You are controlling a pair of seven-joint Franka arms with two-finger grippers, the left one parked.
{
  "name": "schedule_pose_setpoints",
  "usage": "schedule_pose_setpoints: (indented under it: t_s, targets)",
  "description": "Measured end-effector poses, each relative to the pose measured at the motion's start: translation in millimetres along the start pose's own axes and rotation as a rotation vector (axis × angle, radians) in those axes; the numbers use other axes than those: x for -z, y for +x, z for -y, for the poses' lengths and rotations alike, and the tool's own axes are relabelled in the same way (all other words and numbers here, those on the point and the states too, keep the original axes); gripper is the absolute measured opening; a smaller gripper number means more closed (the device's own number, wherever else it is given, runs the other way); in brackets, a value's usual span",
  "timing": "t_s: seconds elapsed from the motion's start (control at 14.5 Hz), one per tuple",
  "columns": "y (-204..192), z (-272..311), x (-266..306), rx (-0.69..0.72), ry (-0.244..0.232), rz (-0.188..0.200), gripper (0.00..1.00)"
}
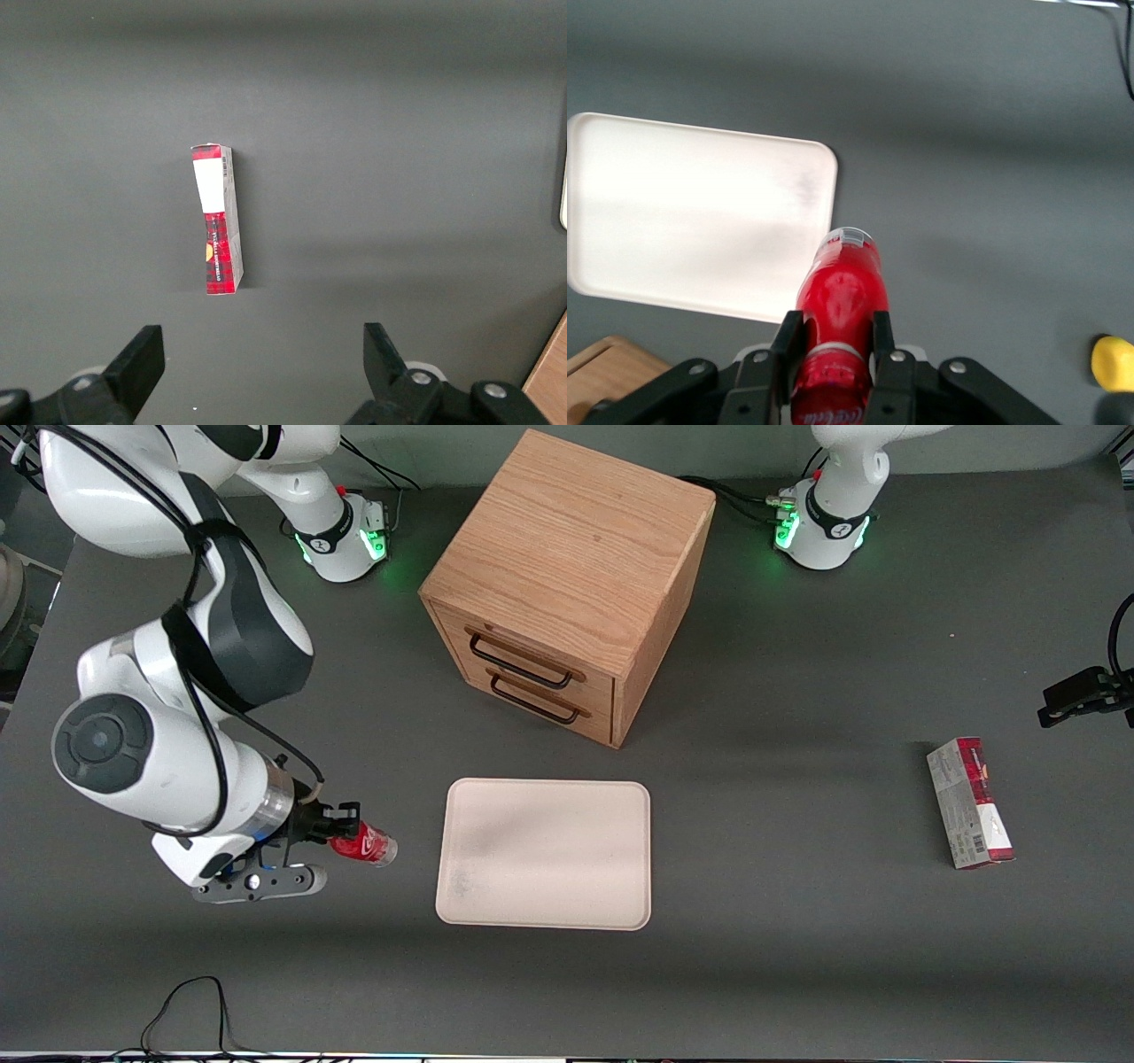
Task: Place coke bottle on tray
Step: 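Carry the bottle over the tray edge and lower it onto the tray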
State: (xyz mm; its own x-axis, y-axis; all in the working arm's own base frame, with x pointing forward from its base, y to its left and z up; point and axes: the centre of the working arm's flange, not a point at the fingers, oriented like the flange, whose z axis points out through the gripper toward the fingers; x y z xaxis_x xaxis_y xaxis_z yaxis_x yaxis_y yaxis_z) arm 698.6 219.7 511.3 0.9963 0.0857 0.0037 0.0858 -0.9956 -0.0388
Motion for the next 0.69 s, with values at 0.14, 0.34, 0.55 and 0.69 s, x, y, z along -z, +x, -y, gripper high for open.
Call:
schedule_pose_setpoints:
  t_s: [0.14,0.34,0.55,0.69]
  targets:
    - [-4.0,16.3,11.1,0.026,0.029,-0.018,0.36]
    - [-2.4,43.8,7.7,0.064,0.069,-0.061,0.36]
    - [6.7,71.0,-34.4,0.104,0.051,-0.073,0.36]
    - [14.1,83.3,-73.4,0.131,0.012,-0.077,0.36]
